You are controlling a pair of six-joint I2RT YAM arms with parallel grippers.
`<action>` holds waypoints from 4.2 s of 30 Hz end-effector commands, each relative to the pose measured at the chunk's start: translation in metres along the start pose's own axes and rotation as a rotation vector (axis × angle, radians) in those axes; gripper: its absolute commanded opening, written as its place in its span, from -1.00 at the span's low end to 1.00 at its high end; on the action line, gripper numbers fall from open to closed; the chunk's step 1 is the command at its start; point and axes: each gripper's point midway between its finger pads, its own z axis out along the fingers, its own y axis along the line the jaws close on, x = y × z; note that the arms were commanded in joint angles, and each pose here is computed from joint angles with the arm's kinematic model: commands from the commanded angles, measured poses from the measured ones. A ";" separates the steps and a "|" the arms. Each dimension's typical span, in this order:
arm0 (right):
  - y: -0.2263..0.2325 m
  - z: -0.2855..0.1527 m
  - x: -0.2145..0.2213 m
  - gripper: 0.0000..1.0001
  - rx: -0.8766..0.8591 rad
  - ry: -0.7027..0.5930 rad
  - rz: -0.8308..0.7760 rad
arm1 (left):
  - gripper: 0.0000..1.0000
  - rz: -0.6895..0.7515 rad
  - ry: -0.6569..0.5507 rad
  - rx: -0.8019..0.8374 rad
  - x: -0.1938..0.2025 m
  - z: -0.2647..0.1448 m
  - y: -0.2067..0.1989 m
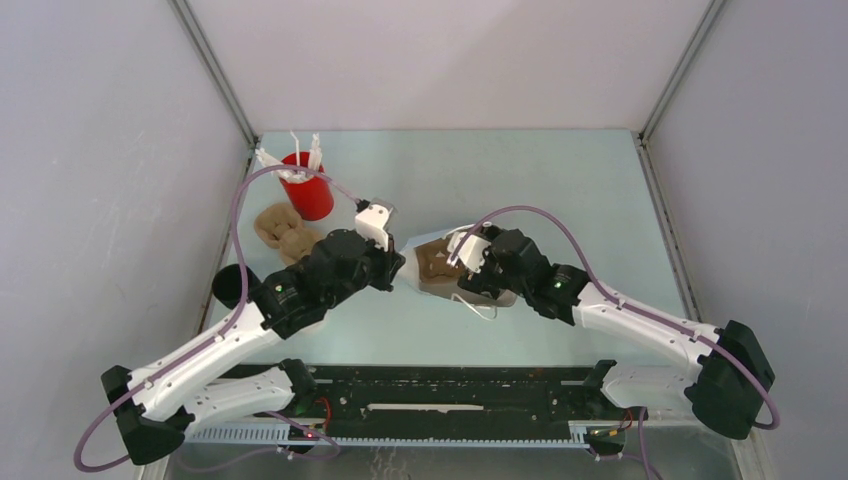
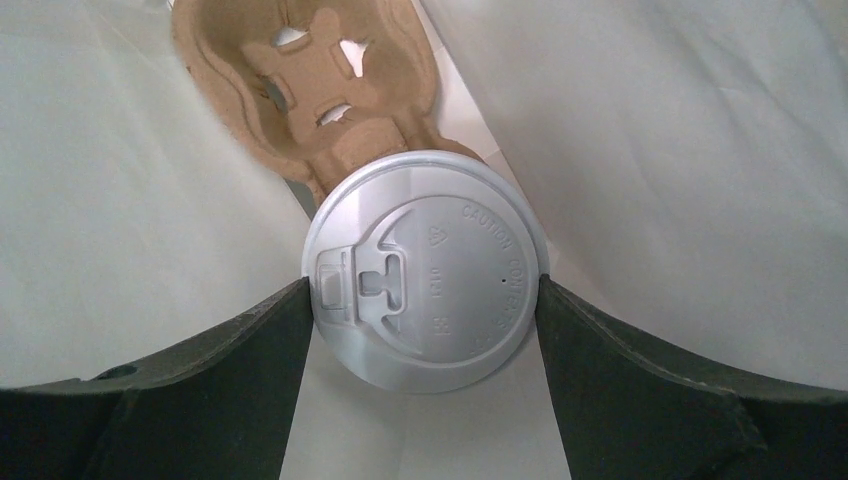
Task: Pack the takeout coffee
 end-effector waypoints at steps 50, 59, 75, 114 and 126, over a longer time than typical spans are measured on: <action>0.036 -0.027 -0.047 0.99 -0.260 0.170 0.219 | -1.00 -0.090 0.464 -0.129 -0.030 -0.030 -0.009; 0.040 -0.020 -0.050 0.99 -0.247 0.217 0.249 | -1.00 -0.062 0.481 -0.144 -0.040 -0.021 -0.006; 0.045 -0.023 -0.074 0.60 -0.308 0.151 0.285 | -1.00 -0.050 0.511 -0.155 -0.030 -0.013 0.001; 0.114 0.037 0.052 0.07 -0.445 0.511 0.194 | -1.00 -0.040 0.514 -0.196 -0.027 -0.002 0.017; 0.123 0.035 0.071 0.05 -0.462 0.568 0.191 | -1.00 -0.043 0.516 -0.201 -0.023 -0.005 0.024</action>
